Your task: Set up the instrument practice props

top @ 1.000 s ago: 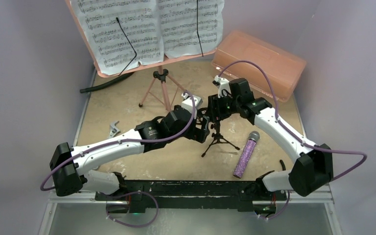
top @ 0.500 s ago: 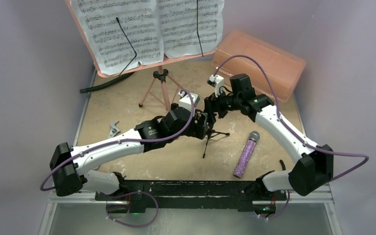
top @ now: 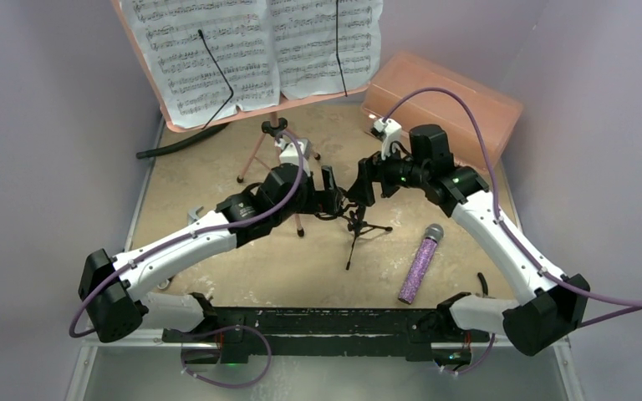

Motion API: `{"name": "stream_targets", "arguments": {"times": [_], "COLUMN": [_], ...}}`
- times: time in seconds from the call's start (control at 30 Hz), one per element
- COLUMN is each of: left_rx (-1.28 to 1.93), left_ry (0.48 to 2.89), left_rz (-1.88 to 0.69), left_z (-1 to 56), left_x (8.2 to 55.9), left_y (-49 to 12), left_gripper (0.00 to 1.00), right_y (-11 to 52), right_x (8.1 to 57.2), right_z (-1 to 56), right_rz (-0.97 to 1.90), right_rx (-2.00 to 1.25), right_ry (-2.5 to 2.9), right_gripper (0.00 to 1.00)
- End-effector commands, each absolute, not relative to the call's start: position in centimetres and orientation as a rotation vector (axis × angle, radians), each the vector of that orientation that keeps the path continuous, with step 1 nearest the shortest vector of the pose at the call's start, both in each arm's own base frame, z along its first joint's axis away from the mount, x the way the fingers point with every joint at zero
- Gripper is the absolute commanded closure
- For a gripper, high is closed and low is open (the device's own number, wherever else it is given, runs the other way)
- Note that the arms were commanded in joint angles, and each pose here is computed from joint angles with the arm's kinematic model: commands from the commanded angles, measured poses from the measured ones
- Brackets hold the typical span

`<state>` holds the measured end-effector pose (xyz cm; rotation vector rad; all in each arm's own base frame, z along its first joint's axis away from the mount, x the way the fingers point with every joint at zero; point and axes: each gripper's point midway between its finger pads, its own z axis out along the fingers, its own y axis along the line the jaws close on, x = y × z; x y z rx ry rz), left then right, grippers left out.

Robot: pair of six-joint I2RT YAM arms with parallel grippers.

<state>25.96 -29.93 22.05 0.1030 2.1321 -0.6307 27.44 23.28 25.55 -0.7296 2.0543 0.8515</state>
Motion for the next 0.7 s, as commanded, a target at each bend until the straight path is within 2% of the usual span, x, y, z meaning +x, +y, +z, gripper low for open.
{"name": "stream_targets", "arguments": {"times": [0.0, 0.2, 0.47, 0.67], "left_rx": [-0.028, -0.052, -0.008, 0.118], "left_ry": [2.080, 2.092, 2.071, 2.107], "left_rz": [-0.808, -0.858, -0.919, -0.900], "left_z": [24.8, 24.7, 25.2, 24.9], "left_x": [26.9, 27.3, 28.1, 28.3], "left_y": [-30.1, -30.5, -32.3, -33.7], "left_gripper": [0.01, 0.03, 0.22, 0.25], "right_y": [22.3, 20.0, 18.0, 17.1], "right_x": [26.6, 27.6, 28.5, 28.2], "right_z": [26.4, 27.1, 28.0, 27.0], "right_rz": [0.824, 0.702, 0.596, 0.554], "right_rx": [-0.648, -0.422, -0.241, -0.181], "right_ry": [2.083, 2.117, 2.124, 2.184], "right_gripper": [0.09, 0.09, 0.09, 0.09]}}
